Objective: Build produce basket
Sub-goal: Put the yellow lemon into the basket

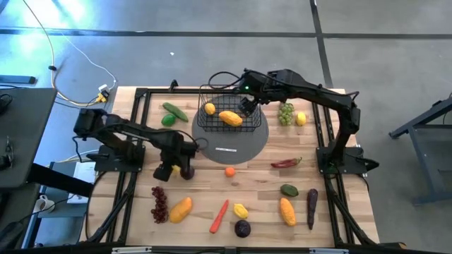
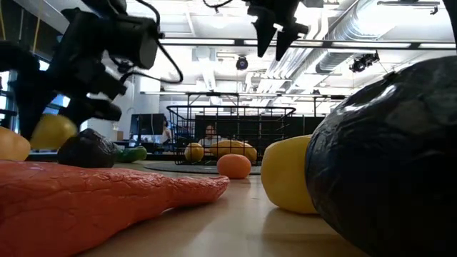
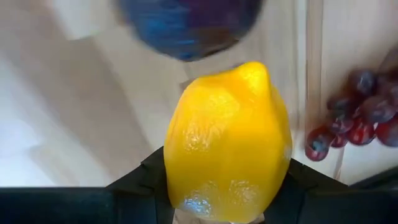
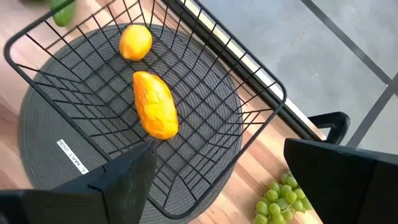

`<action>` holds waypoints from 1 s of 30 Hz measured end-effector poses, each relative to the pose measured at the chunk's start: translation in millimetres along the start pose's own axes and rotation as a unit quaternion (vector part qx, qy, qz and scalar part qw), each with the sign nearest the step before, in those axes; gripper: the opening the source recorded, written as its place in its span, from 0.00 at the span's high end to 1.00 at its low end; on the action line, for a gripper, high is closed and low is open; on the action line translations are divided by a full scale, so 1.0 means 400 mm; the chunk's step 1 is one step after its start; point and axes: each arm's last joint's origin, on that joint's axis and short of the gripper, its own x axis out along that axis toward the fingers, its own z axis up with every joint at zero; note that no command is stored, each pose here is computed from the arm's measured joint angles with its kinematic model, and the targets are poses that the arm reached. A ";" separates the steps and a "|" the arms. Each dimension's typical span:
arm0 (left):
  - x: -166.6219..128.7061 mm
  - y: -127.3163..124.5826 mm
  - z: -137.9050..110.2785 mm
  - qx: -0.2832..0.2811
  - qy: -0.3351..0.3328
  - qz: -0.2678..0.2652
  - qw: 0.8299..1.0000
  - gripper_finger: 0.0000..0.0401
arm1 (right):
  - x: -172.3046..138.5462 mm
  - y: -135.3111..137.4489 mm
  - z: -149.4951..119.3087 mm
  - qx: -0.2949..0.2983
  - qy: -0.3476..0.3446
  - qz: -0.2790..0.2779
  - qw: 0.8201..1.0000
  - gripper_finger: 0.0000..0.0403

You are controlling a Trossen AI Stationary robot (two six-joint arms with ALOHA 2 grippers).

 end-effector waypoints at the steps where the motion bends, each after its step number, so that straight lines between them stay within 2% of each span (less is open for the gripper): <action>1: -0.010 0.005 -0.005 -0.010 -0.011 0.003 1.000 0.60 | -0.008 -0.004 -0.001 0.001 -0.003 0.001 1.000 0.17; 8: -0.083 0.033 -0.051 -0.083 -0.087 0.038 0.992 0.58 | -0.048 -0.025 -0.010 0.021 -0.015 0.005 1.000 0.17; 16: -0.199 0.049 -0.080 -0.121 -0.184 0.114 0.969 0.58 | -0.080 -0.045 -0.023 0.035 -0.016 -0.003 0.999 0.17; 21: -0.266 0.065 -0.073 -0.130 -0.254 0.164 0.944 0.58 | -0.093 -0.055 -0.031 0.034 -0.015 -0.012 0.999 0.17; 30: -0.342 0.113 -0.047 -0.163 -0.380 0.217 0.884 0.58 | -0.131 -0.088 -0.051 0.055 -0.026 -0.059 0.996 0.17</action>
